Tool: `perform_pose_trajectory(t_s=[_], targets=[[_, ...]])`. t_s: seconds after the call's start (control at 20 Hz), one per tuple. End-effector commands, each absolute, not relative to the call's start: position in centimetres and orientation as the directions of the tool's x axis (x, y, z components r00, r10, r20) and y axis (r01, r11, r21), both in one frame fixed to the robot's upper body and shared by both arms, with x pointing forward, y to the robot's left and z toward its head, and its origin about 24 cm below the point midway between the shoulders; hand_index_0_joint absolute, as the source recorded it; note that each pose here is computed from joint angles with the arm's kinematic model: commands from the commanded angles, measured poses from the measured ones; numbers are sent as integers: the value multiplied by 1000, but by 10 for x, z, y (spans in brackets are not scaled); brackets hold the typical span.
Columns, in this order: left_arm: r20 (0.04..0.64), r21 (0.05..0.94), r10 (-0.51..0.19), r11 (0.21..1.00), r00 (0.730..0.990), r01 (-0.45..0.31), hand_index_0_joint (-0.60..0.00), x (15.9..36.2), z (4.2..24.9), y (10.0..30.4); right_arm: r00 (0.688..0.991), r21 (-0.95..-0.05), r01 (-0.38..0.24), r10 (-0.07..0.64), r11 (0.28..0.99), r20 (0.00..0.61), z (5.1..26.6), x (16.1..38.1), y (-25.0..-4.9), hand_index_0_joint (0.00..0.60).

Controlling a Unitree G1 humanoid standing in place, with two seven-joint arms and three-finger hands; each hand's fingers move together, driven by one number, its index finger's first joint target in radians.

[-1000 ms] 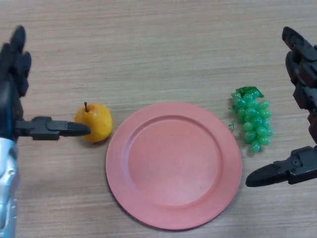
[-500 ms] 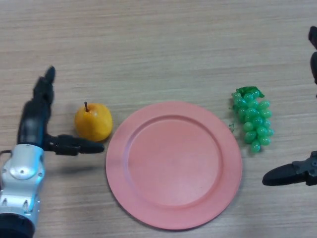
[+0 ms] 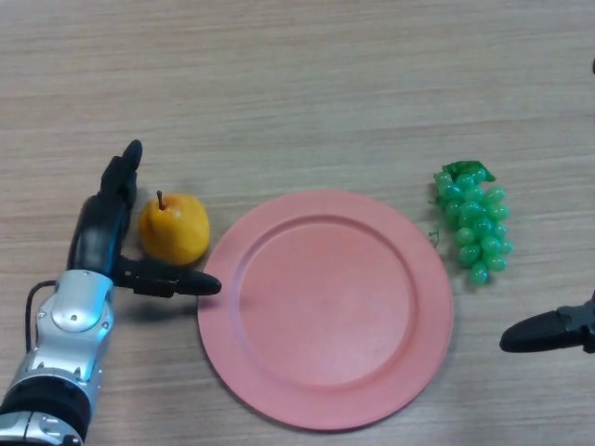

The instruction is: Pick up the yellow pear and place it on the plate

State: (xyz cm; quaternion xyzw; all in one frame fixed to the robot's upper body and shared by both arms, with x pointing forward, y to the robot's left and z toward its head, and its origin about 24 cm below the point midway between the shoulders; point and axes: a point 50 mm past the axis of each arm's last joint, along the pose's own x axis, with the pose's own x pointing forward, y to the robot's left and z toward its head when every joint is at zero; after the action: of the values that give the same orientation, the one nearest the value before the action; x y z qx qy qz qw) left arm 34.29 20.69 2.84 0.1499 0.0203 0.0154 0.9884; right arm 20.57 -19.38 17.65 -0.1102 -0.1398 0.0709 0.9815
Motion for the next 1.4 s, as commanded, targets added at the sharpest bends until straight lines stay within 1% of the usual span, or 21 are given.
perform_pose_trajectory(t_s=[0.05,0.1,0.15,0.2,0.25,0.35,0.4,0.45,0.5,0.6,0.65,0.7,0.75,0.85,0.9,1.0,1.1,1.2,1.3,1.35,1.4], targets=[[256,327,8,940,967,-95,-348,357,79,207,886,-286,-60,183,956,426,203,195,-197,0],[274,358,-21,930,961,-82,-501,355,79,203,887,-289,-58,182,956,425,203,195,-197,0],[284,371,-42,926,958,-69,-582,354,78,201,887,-287,-58,181,956,424,203,195,-197,0],[279,382,-59,923,958,-54,-600,353,76,200,889,-288,-57,180,956,422,203,195,-197,0],[275,394,-63,918,959,-52,-600,352,75,200,890,-286,-62,182,956,418,203,195,-197,0],[312,379,-23,920,950,-102,-600,350,79,208,891,-280,-61,179,958,417,203,195,-197,0],[320,363,10,922,947,-133,-600,349,81,214,891,-282,-60,179,957,417,204,195,-196,0],[334,355,25,923,942,-150,-600,348,85,219,890,-284,-62,182,957,418,204,194,-196,0],[361,371,30,912,932,-173,-600,346,91,225,890,-284,-61,181,957,419,203,194,-196,0],[442,393,-5,900,897,-189,-600,342,105,227,888,-283,-55,176,958,425,203,193,-197,0],[479,391,-16,899,878,-197,-600,340,113,226,888,-288,-52,176,956,425,204,193,-197,0],[510,431,-49,879,859,-206,-600,337,118,219,888,-288,-49,173,956,426,203,193,-197,0],[507,430,-87,887,858,-165,-600,335,120,211,888,-281,-48,170,959,428,203,193,-197,0],[461,406,-208,914,863,4,-600,325,123,186,888,-284,-47,170,958,426,204,193,-197,0],[436,402,-268,912,859,80,-600,319,124,173,890,-288,-48,172,956,423,204,193,-197,0],[385,418,-360,889,850,187,-600,304,115,154,887,-291,-38,167,956,431,203,192,-199,0],[382,395,-379,892,843,221,-600,295,104,143,883,-306,-23,163,952,440,205,191,-200,0],[336,385,-406,883,850,270,-600,290,92,135,879,-308,-13,158,951,449,204,192,-200,0],[302,473,-437,840,847,264,-600,292,81,128,884,-309,-19,160,951,440,204,191,-201,0],[297,544,-465,800,834,253,-600,294,77,122,883,-316,-16,161,949,441,204,192,-201,0],[304,589,-479,774,823,233,-600,295,75,119,880,-318,-11,160,948,448,204,193,-202,0]])
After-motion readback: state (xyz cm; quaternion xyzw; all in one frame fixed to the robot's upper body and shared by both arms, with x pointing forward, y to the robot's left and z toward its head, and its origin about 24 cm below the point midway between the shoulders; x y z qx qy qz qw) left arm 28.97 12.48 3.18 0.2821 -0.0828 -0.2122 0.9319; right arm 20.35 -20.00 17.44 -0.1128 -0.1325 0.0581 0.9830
